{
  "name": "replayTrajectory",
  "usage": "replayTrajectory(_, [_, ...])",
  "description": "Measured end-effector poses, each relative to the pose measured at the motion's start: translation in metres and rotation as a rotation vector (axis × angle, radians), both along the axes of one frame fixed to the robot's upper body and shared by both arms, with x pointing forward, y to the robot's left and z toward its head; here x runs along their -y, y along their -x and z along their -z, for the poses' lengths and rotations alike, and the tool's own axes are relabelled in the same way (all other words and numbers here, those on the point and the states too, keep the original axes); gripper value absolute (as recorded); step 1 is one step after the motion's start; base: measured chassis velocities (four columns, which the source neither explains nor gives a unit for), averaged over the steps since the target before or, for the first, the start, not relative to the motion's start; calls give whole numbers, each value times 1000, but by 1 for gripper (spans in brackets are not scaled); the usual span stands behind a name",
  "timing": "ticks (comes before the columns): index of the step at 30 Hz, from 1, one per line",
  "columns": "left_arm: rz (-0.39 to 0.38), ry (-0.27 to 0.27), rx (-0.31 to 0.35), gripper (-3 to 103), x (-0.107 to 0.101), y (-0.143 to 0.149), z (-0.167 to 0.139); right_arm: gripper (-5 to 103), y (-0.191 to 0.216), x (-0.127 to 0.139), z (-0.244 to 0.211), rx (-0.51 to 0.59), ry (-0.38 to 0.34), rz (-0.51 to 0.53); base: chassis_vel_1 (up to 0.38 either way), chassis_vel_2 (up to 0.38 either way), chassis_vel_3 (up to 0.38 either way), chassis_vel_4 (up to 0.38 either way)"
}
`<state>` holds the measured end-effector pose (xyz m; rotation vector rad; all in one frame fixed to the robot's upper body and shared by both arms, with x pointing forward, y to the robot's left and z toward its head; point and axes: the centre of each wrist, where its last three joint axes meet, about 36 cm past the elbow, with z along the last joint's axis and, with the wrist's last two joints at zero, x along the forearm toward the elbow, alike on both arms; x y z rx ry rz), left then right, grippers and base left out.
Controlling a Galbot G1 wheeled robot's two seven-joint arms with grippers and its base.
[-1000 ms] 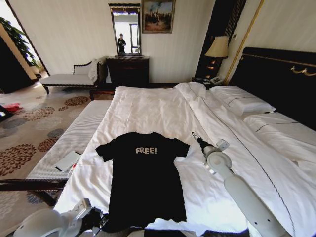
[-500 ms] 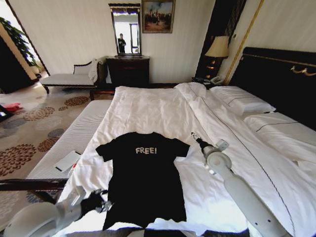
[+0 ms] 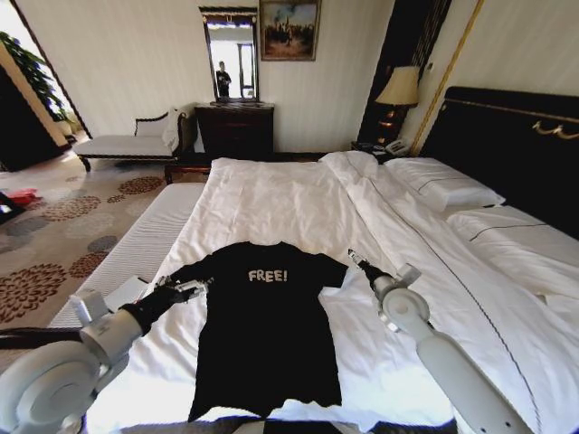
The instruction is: Fold the clothes on the bed.
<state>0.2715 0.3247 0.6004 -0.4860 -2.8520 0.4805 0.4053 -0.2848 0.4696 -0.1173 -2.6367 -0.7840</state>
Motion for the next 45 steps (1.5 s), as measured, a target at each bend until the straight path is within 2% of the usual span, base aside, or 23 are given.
replayTrajectory(4, [-67,52,29,100,-2,-1,-4,100,27,-14,2,-39,-3,-69,0,0,0,0])
replayTrajectory(6, [-110,70,43,100,-3,-2,-7,100,50,-27,-3,-84,-30,-118,0,0,0,0])
replayTrajectory(9, [-129,76,47,100,-4,-2,-8,100,66,-35,-11,-131,-56,-140,0,0,0,0])
replayTrajectory(11, [-142,83,55,100,-3,-2,-8,100,85,-44,-22,-215,-87,-157,0,0,0,0])
replayTrajectory(12, [-142,83,55,100,-3,-2,-8,100,85,-44,-22,-215,-87,-157,0,0,0,0])
replayTrajectory(16, [-145,97,54,100,1,-4,-5,100,103,-52,-21,-356,-57,-183,0,0,0,0])
replayTrajectory(22, [-140,94,43,100,6,-5,-1,100,106,-60,4,-439,-58,-167,0,0,0,0])
replayTrajectory(32, [-135,68,68,100,4,-8,-8,100,112,-71,26,-501,-76,-153,0,0,0,0])
replayTrajectory(34, [-133,65,73,100,4,-8,-9,103,114,-73,28,-506,-76,-152,0,0,0,0])
replayTrajectory(36, [-128,63,78,100,5,-9,-10,100,118,-75,30,-513,-81,-152,0,0,0,0])
replayTrajectory(39, [-117,57,86,100,7,-11,-11,85,125,-79,27,-518,-96,-157,0,0,0,0])
replayTrajectory(41, [-116,56,87,100,8,-12,-11,85,126,-79,27,-518,-97,-157,0,0,0,0])
replayTrajectory(44, [-114,48,84,100,9,-15,-8,68,131,-79,25,-519,-97,-152,0,0,0,0])
replayTrajectory(45, [-114,48,84,100,9,-15,-8,68,131,-79,25,-519,-97,-152,0,0,0,0])
